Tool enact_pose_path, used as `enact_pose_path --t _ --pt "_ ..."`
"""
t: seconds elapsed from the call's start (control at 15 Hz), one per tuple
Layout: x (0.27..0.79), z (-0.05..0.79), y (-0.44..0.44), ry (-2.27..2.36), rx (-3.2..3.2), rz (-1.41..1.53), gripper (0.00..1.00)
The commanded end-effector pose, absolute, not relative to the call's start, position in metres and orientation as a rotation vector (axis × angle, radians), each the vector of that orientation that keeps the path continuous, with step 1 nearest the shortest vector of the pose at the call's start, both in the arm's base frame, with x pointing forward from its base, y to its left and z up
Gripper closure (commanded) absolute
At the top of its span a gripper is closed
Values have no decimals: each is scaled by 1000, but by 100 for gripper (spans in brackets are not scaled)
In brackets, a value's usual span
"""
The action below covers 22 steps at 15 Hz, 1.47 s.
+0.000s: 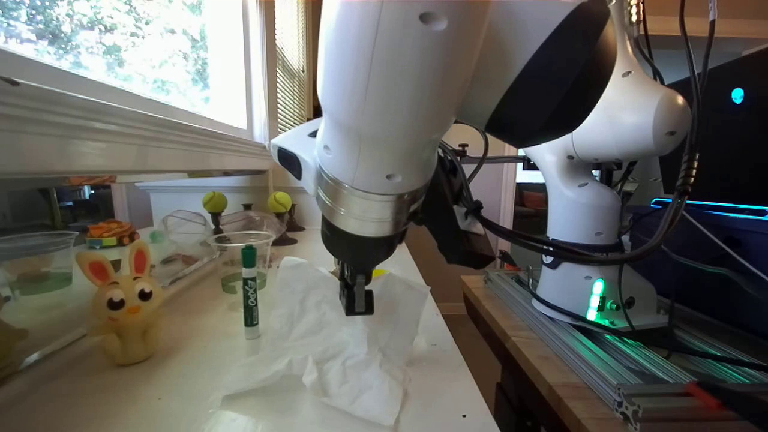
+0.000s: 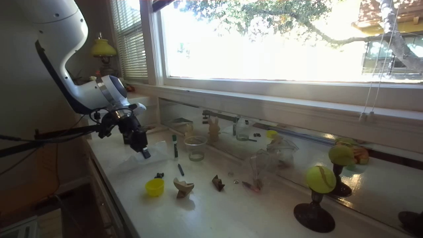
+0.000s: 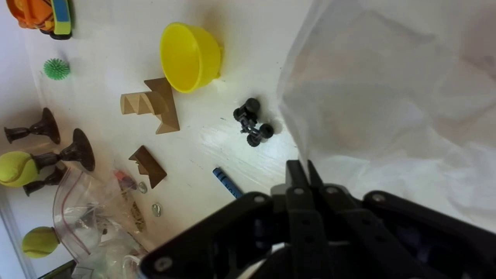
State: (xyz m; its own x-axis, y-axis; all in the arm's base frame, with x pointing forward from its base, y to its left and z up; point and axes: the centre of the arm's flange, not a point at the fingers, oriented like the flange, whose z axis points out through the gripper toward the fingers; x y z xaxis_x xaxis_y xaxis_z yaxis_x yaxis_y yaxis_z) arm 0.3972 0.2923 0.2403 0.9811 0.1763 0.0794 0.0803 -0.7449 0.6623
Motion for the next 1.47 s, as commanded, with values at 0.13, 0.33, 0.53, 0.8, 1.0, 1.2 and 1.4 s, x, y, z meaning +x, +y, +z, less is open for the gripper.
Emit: enact_pose_path --t 0.13,0.33,0.53,0.8,1.0,1.2,1.4 --pt "405 245 313 152 2472 165 100" --pt "406 251 320 161 2466 198 100" --pt "408 264 325 185 2421 243 100" --pt "408 287 322 203 2309 270 100" --pt "409 301 315 215 2219 266 100" --pt "407 303 313 231 2189 253 100" --pt "402 285 319 239 2203 243 100"
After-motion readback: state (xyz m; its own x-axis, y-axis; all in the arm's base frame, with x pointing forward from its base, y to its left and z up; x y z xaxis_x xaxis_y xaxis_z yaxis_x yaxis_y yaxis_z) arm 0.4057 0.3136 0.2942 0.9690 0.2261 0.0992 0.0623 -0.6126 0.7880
